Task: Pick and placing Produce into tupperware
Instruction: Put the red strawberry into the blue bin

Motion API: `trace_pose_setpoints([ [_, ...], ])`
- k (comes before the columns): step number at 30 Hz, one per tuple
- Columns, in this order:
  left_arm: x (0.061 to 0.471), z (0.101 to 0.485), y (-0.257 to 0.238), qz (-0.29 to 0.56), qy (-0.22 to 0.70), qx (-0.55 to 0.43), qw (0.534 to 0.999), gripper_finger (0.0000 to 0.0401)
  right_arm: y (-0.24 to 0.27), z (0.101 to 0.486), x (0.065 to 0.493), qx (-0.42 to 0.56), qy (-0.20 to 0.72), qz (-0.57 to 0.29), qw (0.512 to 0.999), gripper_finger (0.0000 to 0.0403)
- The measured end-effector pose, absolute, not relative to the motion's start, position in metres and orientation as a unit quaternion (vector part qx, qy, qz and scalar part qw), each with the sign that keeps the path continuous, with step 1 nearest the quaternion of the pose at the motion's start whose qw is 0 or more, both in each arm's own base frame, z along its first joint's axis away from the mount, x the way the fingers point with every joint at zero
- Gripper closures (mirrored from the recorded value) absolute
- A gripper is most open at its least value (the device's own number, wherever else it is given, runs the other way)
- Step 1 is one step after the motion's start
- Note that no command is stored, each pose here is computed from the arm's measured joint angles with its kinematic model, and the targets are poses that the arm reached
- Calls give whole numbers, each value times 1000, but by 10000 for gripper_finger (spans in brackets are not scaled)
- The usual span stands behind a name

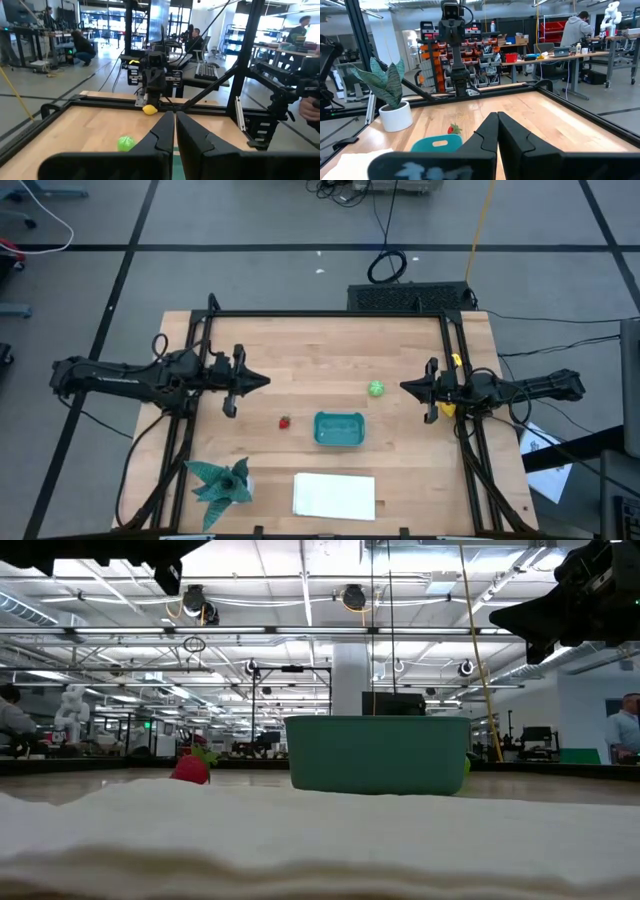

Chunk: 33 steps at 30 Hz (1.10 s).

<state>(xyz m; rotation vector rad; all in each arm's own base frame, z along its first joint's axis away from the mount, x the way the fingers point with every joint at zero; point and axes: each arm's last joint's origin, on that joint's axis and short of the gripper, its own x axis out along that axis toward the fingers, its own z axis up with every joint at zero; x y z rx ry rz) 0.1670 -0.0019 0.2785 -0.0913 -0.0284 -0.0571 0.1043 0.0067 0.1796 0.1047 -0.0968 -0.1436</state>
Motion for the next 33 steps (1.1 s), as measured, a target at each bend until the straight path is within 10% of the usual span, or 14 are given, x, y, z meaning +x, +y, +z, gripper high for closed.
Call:
trace_pose_setpoints([
  [33,198,342,-1,-19,-4,-18,1000,380,7,180,104,46,-47,-72,995,403],
])
